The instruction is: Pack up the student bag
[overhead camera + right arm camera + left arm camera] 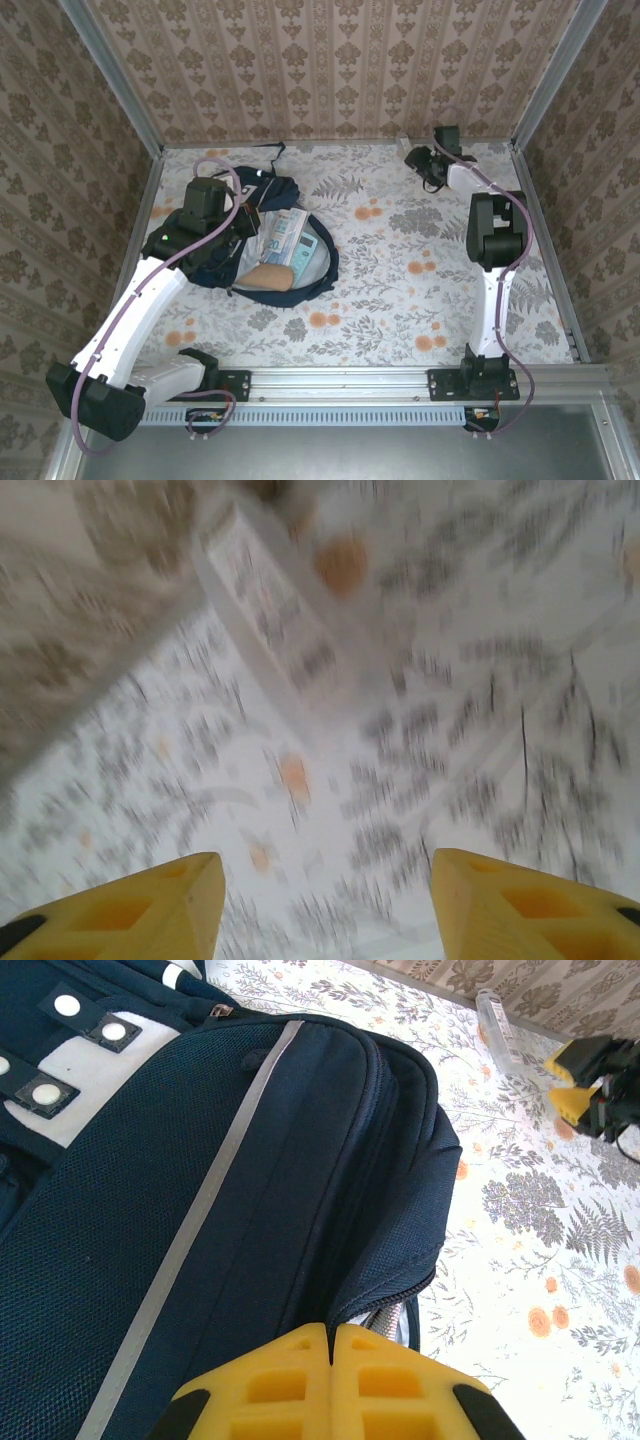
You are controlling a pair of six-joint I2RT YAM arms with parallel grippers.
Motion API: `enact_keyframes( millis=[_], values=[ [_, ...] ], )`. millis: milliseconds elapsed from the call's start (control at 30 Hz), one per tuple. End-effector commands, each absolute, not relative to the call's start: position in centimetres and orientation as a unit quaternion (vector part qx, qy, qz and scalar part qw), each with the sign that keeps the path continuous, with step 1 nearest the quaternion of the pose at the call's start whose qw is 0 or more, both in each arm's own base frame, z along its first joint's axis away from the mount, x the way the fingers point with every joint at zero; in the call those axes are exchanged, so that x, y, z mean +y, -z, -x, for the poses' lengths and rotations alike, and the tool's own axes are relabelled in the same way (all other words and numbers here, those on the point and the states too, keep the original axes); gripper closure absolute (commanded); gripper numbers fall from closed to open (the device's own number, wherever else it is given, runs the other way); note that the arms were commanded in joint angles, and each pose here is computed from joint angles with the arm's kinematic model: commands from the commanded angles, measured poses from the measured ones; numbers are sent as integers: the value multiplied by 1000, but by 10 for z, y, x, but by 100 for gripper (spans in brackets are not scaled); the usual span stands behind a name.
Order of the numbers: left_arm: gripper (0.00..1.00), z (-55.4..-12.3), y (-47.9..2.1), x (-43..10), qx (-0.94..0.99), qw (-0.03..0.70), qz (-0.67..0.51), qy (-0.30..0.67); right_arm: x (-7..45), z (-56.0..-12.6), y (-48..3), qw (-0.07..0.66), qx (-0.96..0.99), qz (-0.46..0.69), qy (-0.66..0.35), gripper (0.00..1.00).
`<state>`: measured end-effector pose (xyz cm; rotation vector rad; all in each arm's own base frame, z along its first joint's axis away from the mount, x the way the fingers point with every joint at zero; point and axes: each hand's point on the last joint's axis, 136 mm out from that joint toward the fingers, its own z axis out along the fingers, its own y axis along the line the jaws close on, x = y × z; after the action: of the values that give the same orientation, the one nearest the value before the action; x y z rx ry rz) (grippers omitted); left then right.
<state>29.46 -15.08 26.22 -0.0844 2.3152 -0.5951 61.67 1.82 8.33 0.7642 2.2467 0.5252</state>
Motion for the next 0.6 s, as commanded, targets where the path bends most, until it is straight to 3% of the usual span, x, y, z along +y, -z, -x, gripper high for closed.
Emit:
enact_keyframes(
  millis=[0, 267, 400, 567],
  values=[
    [100, -296, -280, -142, 889, 391, 54, 232, 23, -646, -85, 363, 843, -305, -256, 41],
    [100, -297, -284, -138, 892, 388, 66, 224, 17, -698, -60, 356, 810, -344, -316, 44],
    [100, -296, -284, -135, 894, 385, 71, 216, 9, -710, -50, 370, 807, -349, -300, 46],
    [100, -296, -283, -133, 896, 385, 74, 209, 23, -711, -38, 337, 826, -331, -309, 47]
  ],
)
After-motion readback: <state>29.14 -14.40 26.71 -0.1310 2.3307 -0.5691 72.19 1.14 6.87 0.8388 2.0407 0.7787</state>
